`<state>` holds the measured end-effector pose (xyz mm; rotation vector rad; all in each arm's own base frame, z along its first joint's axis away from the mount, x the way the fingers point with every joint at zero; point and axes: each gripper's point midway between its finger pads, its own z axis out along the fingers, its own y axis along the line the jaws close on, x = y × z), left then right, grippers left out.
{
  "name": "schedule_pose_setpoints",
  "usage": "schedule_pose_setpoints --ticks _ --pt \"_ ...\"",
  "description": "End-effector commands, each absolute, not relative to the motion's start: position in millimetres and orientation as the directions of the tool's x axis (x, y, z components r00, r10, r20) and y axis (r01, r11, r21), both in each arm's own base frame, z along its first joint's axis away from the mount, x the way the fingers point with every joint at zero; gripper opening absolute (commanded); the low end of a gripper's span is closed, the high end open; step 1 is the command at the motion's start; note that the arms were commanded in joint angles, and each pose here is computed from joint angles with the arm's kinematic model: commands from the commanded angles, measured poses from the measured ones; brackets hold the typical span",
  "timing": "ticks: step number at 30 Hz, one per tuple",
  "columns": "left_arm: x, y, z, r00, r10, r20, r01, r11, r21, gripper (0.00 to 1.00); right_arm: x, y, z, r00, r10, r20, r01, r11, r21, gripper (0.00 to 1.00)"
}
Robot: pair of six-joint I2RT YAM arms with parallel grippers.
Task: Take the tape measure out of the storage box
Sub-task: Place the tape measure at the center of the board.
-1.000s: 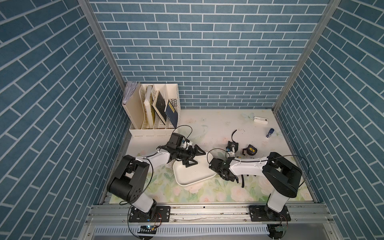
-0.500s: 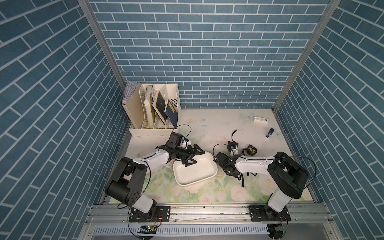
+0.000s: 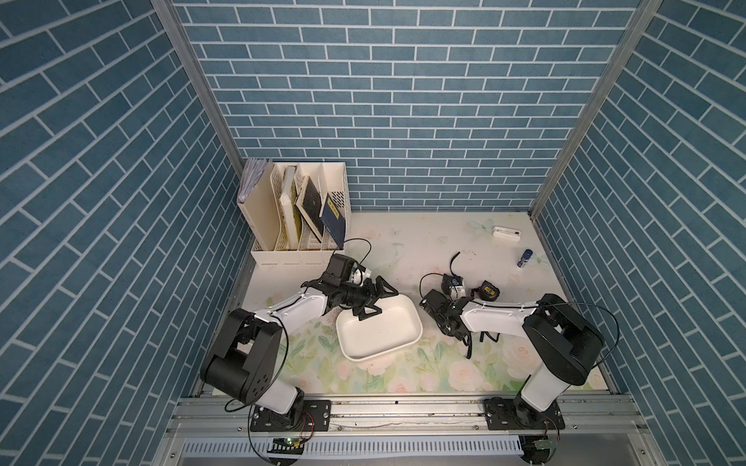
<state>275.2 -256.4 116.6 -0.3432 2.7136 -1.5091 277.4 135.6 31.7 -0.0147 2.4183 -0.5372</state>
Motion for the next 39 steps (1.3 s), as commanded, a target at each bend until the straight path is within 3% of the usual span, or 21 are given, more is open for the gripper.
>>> schedule_pose_setpoints --ticks 1,8,19,30,34,39 --pt "280.2 -254.6 123.9 -0.976 -0.206 0.066 -0.165 0.511 -0.844 0.96 265.4 131.6 14.7 -0.829 -0.149 -0.538 0.092 0.914 -0.394 0.44" --pt "281.5 -253.9 123.4 -0.975 -0.213 0.065 -0.168 0.513 -0.842 0.96 264.9 129.5 16.8 -0.825 -0.153 -0.543 0.095 0.911 -0.401 0.59" --pt "282.1 -253.3 124.5 -0.974 -0.217 0.063 -0.170 0.519 -0.838 0.96 270.2 147.1 35.6 -0.795 -0.149 -0.589 0.065 0.943 -0.326 0.67" --pt "284.9 -253.1 136.7 -0.976 -0.213 0.035 -0.145 0.526 -0.838 0.98 274.3 172.1 84.0 -0.738 -0.130 -0.662 0.010 0.979 -0.204 0.82" --pt "307.4 -251.5 178.0 -0.970 -0.217 -0.105 -0.030 0.542 -0.840 0.98 290.3 190.2 154.7 -0.602 -0.094 -0.793 -0.044 0.995 -0.084 0.85" --pt "344.8 -235.5 241.0 -0.877 -0.240 -0.417 0.207 0.594 -0.778 1.00 313.7 165.8 235.4 -0.304 -0.080 -0.949 -0.041 0.997 -0.071 0.87"
